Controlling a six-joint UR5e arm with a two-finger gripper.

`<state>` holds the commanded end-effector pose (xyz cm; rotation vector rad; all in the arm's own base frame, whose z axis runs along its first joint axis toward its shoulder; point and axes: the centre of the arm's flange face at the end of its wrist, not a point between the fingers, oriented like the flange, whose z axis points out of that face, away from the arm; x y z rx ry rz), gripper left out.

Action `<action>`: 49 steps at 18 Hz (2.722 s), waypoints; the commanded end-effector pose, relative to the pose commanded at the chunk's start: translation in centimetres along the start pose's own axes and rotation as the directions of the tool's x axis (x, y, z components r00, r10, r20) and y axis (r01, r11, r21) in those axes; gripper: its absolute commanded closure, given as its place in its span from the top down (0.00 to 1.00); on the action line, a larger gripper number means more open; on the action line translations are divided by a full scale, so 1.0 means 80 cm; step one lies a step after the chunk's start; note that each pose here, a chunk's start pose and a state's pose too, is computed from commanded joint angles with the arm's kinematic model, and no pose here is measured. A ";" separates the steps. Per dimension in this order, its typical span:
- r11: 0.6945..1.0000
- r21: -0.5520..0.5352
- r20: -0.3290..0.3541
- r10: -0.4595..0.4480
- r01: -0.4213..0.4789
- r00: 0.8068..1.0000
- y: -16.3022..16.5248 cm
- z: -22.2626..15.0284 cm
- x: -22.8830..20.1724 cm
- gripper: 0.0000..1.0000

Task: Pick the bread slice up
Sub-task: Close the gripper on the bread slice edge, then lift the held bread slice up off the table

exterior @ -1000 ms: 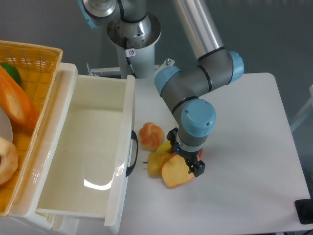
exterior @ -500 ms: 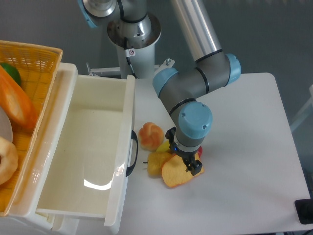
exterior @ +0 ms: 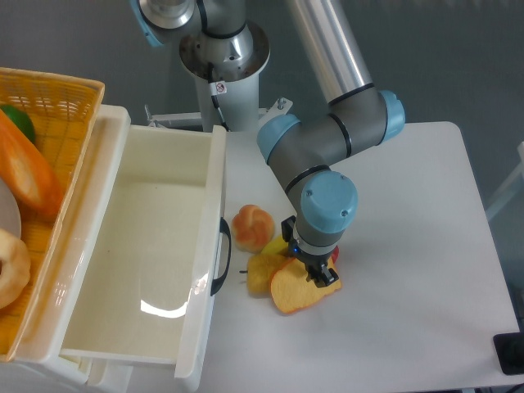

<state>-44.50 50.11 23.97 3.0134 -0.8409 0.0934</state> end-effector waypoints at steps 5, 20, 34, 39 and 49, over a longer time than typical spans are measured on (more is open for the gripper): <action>1.000 0.005 0.006 -0.008 0.008 1.000 0.000 -0.006 -0.003 0.03; 0.990 0.109 0.053 -0.101 0.095 0.993 -0.011 -0.080 -0.005 0.00; 0.968 0.206 0.087 -0.163 0.142 0.983 0.002 -0.197 0.039 0.00; 0.961 0.231 0.055 -0.172 0.155 0.984 0.008 -0.216 0.058 0.00; 0.960 0.231 0.046 -0.171 0.156 0.984 0.015 -0.210 0.059 0.00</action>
